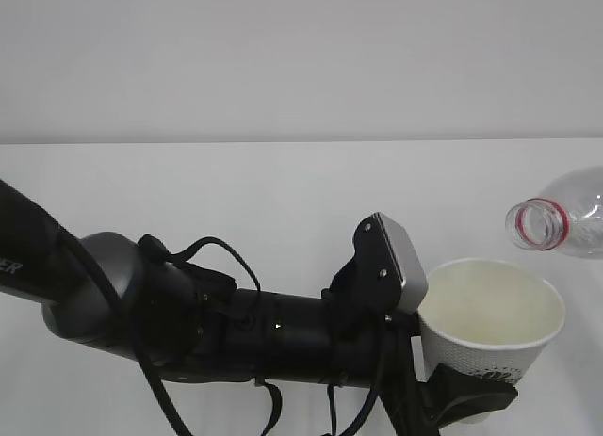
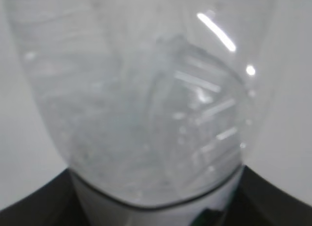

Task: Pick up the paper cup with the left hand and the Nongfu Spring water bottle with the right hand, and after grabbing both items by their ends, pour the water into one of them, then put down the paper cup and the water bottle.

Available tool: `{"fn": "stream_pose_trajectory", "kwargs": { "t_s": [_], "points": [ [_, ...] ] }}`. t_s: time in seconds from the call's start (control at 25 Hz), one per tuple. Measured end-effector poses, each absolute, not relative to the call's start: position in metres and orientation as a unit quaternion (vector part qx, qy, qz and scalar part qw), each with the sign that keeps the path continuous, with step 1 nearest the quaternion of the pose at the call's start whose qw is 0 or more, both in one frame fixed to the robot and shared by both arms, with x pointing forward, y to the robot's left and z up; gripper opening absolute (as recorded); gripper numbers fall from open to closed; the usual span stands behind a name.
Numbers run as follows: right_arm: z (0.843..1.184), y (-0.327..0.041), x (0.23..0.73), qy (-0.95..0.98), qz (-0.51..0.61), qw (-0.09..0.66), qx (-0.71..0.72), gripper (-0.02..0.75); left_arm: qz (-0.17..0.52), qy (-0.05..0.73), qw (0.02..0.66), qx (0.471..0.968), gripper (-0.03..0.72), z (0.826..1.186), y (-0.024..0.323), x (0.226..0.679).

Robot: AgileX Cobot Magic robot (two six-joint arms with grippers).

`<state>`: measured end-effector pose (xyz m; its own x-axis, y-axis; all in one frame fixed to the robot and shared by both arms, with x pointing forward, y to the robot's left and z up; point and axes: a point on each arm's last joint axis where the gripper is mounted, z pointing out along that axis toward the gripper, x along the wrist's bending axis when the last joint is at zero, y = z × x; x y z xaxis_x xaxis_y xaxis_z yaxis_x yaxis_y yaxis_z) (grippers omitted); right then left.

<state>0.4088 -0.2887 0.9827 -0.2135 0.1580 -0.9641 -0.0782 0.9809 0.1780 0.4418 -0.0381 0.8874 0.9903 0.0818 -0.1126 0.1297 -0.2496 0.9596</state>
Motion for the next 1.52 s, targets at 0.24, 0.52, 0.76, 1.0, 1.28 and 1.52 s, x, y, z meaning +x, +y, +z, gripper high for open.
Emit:
{"fn": "stream_pose_trajectory", "kwargs": {
  "t_s": [0.24,0.52,0.76,1.0,1.28,1.52],
  "points": [
    [0.9836,-0.2886,0.4089,0.770,0.093,0.630,0.023,0.466,-0.020,0.067,0.609,0.790,0.528,0.8874,-0.0381,0.4418],
    [0.9841,-0.2886,0.4090,0.768,0.093,0.633,0.023,0.465,-0.020,0.067,0.609,0.790,0.528,0.8874,-0.0381,0.4418],
    [0.9853,-0.2884,0.4092,0.764,0.091,0.638,0.018,0.465,-0.020,0.067,0.609,0.790,0.528,0.8874,-0.0381,0.4418],
    [0.9853,-0.2884,0.4092,0.765,0.085,0.639,0.011,0.465,-0.020,0.067,0.609,0.790,0.528,0.8874,-0.0381,0.4418],
    [0.9853,-0.2884,0.4092,0.765,0.077,0.640,0.001,0.465,-0.020,0.067,0.609,0.790,0.528,0.8874,-0.0381,0.4418],
    [0.9853,-0.2885,0.4092,0.765,0.074,0.640,-0.002,0.465,-0.020,0.067,0.609,0.790,0.528,0.8874,-0.0381,0.4418]
  ]
}}
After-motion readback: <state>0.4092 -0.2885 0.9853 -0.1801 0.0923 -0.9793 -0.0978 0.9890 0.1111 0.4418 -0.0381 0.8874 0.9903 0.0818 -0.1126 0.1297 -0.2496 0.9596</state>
